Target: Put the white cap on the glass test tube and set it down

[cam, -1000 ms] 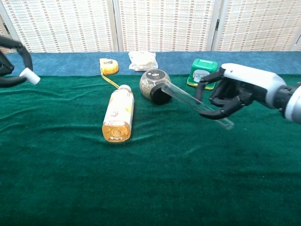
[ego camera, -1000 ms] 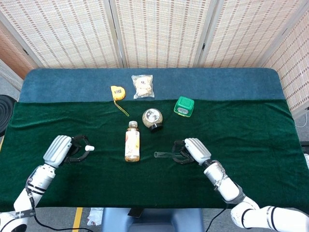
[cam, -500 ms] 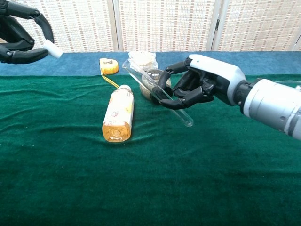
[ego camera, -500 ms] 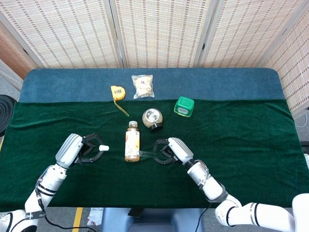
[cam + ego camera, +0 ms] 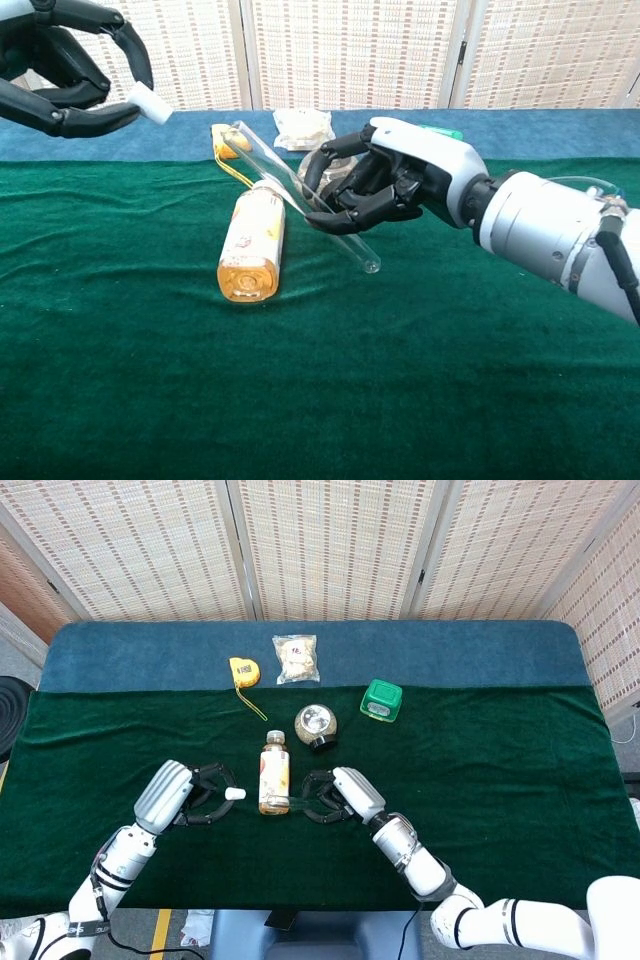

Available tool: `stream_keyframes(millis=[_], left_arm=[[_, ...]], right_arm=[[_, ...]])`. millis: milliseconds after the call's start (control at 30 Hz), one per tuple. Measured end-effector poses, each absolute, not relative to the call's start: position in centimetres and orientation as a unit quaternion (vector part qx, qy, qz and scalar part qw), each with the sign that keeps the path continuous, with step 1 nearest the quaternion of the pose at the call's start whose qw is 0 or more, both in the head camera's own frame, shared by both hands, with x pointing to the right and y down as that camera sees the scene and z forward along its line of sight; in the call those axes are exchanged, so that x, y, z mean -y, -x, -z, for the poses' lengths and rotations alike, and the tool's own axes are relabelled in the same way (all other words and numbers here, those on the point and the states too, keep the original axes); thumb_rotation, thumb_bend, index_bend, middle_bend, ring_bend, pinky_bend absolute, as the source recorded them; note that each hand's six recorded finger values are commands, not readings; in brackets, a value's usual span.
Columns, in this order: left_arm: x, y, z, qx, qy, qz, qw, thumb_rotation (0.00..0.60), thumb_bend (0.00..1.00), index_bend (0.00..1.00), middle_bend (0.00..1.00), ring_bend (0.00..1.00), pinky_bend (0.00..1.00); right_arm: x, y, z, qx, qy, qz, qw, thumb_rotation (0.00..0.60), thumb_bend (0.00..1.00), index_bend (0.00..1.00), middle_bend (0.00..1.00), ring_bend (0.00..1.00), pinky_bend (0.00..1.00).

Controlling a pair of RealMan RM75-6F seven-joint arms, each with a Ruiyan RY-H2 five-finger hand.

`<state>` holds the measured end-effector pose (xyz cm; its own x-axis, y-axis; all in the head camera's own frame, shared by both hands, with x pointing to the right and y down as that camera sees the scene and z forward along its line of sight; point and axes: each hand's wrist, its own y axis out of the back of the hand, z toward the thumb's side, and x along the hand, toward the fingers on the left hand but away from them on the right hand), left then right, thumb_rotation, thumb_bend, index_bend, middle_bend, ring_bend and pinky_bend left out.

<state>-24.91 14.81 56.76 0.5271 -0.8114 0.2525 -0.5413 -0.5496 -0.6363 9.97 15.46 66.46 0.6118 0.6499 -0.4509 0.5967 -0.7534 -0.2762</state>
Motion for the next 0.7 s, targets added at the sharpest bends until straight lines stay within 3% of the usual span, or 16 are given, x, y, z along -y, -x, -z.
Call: stream_keyframes(millis=[700], left_arm=[[-15.3, 23.3, -56.7, -0.387, 0.845, 0.263, 0.259, 0.600, 0.56, 0.62, 1.00, 0.89, 0.84]], right_arm=[[-15.5, -8.1, -66.5, 0.350, 0.897, -0.266, 0.050, 0.600, 0.73, 0.80, 0.97, 1.00, 1.00]])
